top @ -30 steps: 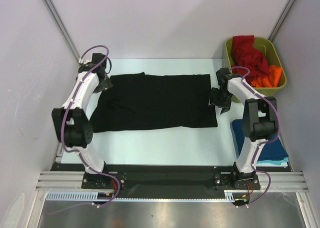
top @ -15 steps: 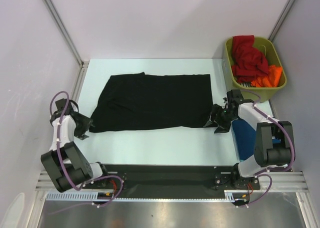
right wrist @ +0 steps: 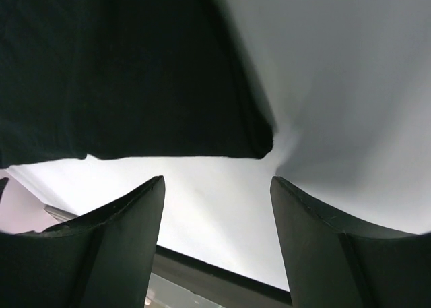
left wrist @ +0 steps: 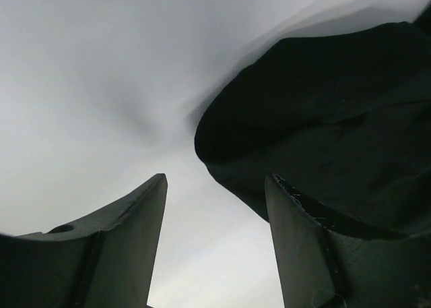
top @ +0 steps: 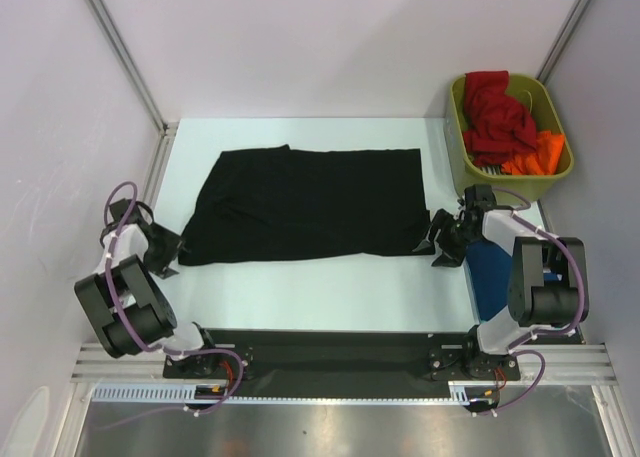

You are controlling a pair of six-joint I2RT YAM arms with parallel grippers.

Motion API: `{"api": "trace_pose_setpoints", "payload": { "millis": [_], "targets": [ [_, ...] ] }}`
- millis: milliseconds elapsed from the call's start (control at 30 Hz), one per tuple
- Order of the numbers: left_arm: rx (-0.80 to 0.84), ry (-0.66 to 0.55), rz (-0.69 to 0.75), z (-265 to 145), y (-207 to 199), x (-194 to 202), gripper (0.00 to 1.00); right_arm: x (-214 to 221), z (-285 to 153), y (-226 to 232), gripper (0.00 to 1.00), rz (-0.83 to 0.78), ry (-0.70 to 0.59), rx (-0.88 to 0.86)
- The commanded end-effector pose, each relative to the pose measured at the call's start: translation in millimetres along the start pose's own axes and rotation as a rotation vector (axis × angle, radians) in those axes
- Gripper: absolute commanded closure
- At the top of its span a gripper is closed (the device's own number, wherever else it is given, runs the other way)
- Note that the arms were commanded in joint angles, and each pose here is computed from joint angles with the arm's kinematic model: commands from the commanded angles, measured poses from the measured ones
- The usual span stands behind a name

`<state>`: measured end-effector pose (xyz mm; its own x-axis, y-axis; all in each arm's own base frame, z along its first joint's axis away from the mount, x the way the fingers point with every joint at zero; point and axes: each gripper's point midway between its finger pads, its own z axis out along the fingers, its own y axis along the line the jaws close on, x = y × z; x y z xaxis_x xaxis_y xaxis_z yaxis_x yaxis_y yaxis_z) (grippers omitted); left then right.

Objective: Fold and stack the t-shirts
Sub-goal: Flatten the tshirt out

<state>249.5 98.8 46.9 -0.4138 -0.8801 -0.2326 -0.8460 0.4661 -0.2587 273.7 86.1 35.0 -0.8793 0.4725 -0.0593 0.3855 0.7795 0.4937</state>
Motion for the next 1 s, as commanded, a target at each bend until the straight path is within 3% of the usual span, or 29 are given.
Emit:
{"api": "trace_pose_setpoints", "payload": {
  "millis": [0,233,367,467,533,567,733,833,867,900,967],
  "targets": [
    [-0.007,0.005,0.026,10,3,-7,0.34,-11,4,0,0.30,0.018,-0.028,-0.007],
    [-0.016,0.023,0.049,26,6,-6,0.39,-21,12,0,0.30,0.055,-0.050,-0.007],
    [-0.024,0.027,0.056,32,6,-9,0.49,-26,17,-3,0.34,0.070,-0.048,0.013],
    [-0.040,0.019,0.074,35,6,-17,0.62,-29,18,-9,0.39,0.071,-0.058,0.048],
    [-0.041,0.008,0.089,36,3,-25,0.82,-29,18,-13,0.41,0.069,-0.062,0.071],
    [-0.051,0.017,0.091,39,4,-26,1.00,-29,19,-18,0.46,0.066,-0.067,0.094],
    [-0.061,-0.013,0.110,34,-2,-43,1.00,-26,25,-33,0.61,0.068,-0.048,0.157],
    [-0.058,-0.024,0.112,30,-3,-45,1.00,-24,30,-36,0.80,0.069,-0.044,0.175],
    [-0.065,-0.021,0.109,30,-2,-44,1.00,-25,31,-39,0.94,0.074,-0.045,0.195],
    [-0.068,-0.026,0.109,28,-2,-45,1.00,-23,32,-42,0.99,0.078,-0.034,0.212],
    [-0.084,-0.032,0.103,25,2,-46,1.00,-12,27,-52,1.00,0.118,-0.004,0.288]
  ]
}}
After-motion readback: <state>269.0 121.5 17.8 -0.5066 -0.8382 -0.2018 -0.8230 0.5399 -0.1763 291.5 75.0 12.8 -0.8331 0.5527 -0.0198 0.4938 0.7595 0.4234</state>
